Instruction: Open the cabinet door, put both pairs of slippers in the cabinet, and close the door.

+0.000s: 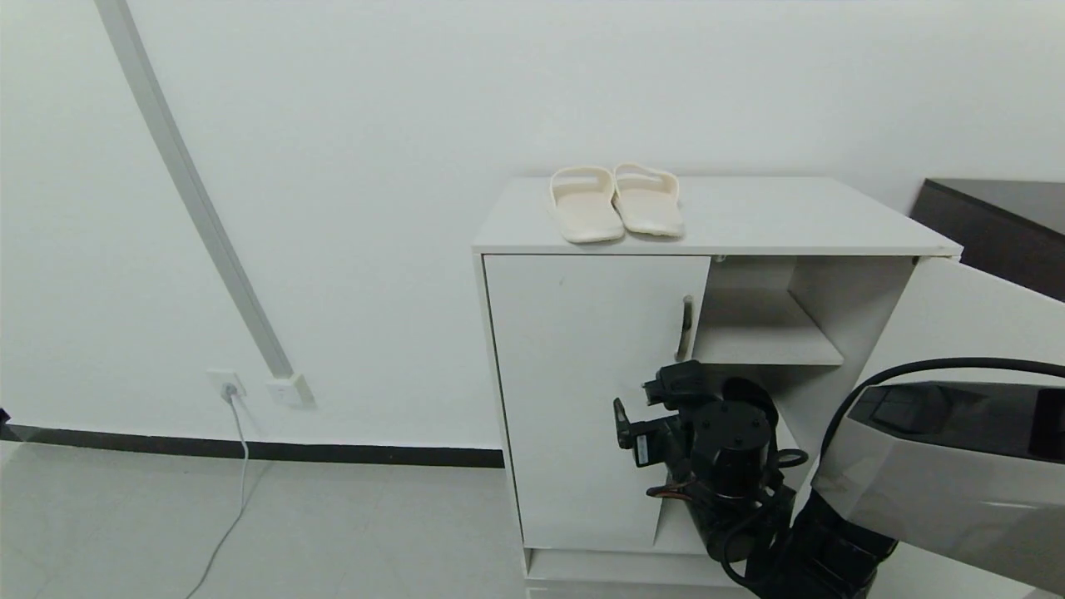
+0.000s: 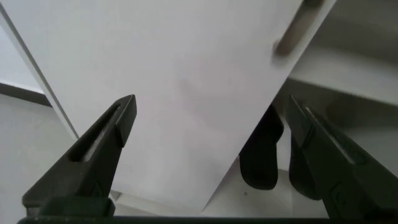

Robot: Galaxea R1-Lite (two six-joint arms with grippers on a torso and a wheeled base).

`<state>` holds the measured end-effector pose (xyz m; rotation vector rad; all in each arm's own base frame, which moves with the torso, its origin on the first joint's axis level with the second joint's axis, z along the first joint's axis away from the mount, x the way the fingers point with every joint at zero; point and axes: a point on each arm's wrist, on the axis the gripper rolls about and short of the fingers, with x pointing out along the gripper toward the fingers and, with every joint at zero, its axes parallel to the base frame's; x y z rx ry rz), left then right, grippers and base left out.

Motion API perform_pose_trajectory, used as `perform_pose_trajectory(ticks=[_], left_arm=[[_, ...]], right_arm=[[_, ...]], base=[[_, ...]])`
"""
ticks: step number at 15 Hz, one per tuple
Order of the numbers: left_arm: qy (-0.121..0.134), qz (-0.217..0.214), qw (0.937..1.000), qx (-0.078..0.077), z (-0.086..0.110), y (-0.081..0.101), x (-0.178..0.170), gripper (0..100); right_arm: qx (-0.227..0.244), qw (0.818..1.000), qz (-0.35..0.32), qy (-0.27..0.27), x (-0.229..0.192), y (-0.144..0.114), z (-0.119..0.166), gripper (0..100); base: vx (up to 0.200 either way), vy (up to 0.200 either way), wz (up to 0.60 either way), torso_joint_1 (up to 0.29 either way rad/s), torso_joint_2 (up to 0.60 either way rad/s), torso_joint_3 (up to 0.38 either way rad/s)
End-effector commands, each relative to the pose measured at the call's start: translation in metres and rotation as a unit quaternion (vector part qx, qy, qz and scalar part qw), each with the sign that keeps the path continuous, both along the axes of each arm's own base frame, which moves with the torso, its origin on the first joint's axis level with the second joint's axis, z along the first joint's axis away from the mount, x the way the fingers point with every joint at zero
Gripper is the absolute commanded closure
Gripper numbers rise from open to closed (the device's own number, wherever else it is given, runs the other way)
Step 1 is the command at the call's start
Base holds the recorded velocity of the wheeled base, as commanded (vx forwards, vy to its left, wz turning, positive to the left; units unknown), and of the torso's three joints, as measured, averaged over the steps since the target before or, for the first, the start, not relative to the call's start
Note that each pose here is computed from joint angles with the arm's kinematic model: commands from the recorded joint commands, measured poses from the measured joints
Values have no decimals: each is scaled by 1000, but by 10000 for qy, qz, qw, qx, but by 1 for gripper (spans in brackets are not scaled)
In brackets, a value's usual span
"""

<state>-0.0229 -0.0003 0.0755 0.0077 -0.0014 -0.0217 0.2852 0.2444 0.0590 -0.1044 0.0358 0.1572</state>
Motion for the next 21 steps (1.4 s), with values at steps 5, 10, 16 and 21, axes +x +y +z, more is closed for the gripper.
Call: perform_pose_trajectory(ticks=[5,10,16,21], left_arm=[[6,1,10000,8,0,0,0,100],[6,1,10000,8,0,0,0,100],[6,1,10000,0,0,0,0,100],[6,1,10000,0,0,0,0,100]], right_arm=[[-9,10000,-4,10,0,0,-1,0],[-4,10000,-4,4,0,0,-1,0],[18,9999,-32,-115,0,-2,10,0],[22,9998,-47,-166,2,-3,15,0]], base=[[0,0,0,183,-490,-312],[0,0,0,211,-523,-312],[0,0,0,246,-574,-325],[0,0,0,228,-500,-275]])
